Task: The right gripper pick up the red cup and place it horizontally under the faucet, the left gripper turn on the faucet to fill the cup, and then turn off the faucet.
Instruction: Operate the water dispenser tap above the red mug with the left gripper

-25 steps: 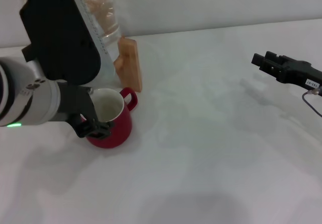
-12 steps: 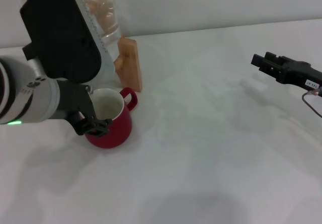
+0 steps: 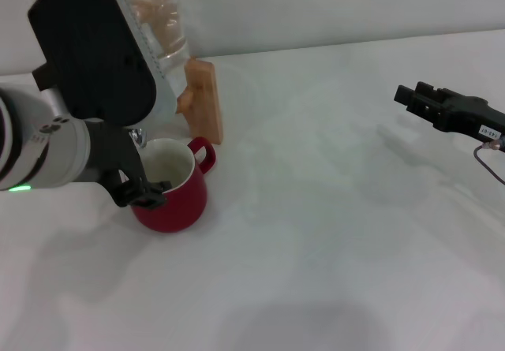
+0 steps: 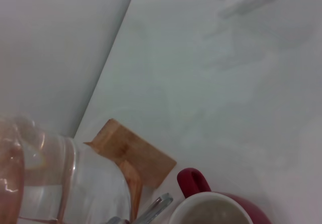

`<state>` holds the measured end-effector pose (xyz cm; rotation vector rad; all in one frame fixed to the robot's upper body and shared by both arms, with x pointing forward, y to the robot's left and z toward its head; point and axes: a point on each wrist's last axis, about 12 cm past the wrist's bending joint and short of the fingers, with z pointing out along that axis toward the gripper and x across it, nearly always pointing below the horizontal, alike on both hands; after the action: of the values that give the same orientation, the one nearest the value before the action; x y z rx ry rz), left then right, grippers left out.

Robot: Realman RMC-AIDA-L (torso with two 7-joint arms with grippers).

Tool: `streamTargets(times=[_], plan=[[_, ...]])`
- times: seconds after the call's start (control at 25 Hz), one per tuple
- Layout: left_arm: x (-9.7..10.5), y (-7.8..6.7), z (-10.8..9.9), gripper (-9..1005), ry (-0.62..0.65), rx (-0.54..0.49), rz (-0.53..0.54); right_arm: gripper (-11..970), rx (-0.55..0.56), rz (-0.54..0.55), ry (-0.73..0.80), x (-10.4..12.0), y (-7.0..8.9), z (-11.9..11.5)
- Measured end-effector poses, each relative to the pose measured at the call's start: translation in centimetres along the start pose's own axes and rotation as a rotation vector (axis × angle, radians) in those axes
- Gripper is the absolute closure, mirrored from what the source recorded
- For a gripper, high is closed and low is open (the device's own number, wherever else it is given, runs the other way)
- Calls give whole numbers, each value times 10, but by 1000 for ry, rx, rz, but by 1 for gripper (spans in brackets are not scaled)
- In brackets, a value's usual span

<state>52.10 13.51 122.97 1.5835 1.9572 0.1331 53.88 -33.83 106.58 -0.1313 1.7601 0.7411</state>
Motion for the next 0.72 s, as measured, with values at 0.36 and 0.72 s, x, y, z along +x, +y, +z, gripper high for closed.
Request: streamTargets(times=[0.36, 0.72], plan=[[0, 1, 0, 120, 0, -6, 1, 446, 1, 1, 0, 0, 0, -1], [-3, 1, 5, 120, 2, -2, 10, 446, 2, 1, 0, 0, 0, 0]])
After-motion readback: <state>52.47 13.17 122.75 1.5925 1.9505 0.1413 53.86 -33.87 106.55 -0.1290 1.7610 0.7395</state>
